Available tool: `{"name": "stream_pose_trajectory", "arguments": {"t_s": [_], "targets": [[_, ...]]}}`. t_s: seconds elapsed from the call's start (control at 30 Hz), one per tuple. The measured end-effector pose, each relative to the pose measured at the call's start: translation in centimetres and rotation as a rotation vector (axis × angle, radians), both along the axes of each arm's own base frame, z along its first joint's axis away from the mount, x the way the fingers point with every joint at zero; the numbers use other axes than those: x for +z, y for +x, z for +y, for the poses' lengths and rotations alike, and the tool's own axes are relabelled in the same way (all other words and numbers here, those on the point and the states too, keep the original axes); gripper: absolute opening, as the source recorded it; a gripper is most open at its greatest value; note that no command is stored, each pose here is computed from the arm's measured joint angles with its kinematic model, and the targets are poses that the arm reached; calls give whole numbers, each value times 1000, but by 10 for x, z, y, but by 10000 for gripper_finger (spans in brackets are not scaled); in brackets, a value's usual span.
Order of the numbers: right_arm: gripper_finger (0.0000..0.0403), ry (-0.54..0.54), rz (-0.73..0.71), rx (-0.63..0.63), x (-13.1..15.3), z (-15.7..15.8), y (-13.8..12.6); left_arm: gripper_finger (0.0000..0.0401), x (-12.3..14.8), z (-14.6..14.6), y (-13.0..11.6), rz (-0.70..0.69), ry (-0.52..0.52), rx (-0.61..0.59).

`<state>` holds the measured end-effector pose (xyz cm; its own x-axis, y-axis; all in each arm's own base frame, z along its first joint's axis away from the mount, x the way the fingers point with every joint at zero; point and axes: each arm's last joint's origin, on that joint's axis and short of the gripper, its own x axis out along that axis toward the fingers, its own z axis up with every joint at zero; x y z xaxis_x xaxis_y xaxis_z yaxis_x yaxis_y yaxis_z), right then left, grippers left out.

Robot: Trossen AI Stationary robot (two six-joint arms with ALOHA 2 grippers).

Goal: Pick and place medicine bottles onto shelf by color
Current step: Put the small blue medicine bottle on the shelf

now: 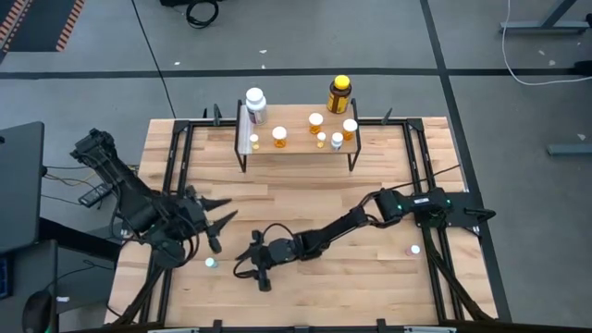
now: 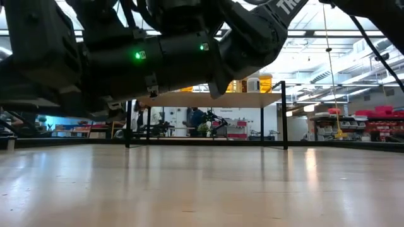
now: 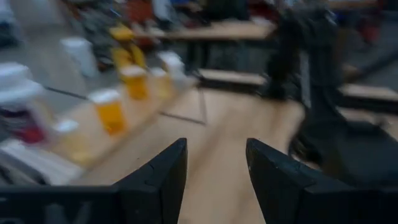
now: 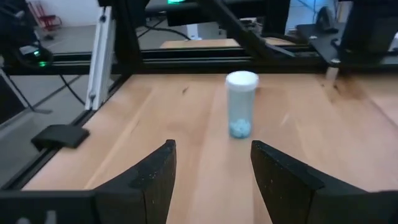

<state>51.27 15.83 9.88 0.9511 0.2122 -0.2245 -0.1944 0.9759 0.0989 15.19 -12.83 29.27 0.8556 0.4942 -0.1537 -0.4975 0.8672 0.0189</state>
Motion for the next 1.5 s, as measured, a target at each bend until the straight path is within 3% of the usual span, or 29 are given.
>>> {"name": "stream_pose_trajectory", "arguments": {"t_s": [0.17, 0.23, 0.43, 0.57, 0.7, 0.83, 0.97, 1.13, 1.5], "targets": [[213, -20, 24, 23, -3, 5, -2, 172, -10, -8, -1, 200, -176, -297], [213, -13, 29, 23, -3, 5, -2, 172, -14, -12, -5, 247, -251, -343], [213, 28, 95, 95, -5, 14, -7, 172, -35, -29, -16, 298, -258, -293], [213, -15, 176, 96, 4, 15, -12, 172, -51, -48, -25, 302, -248, -284], [213, -44, 234, 69, 18, 12, -16, 172, -73, -56, -37, 360, -293, -213], [213, -59, 281, 62, 31, 11, -21, 172, -92, -55, -51, 510, -367, -91], [213, -94, 349, 31, 40, 10, -28, 179, -98, -61, -60, 539, -410, -80], [213, -91, 424, 11, 40, 15, -35, 207, -98, -68, -71, 536, -451, -115], [213, -89, 413, -44, 32, 27, -44, 296, -113, -81, -82, 538, -461, -114]]}}
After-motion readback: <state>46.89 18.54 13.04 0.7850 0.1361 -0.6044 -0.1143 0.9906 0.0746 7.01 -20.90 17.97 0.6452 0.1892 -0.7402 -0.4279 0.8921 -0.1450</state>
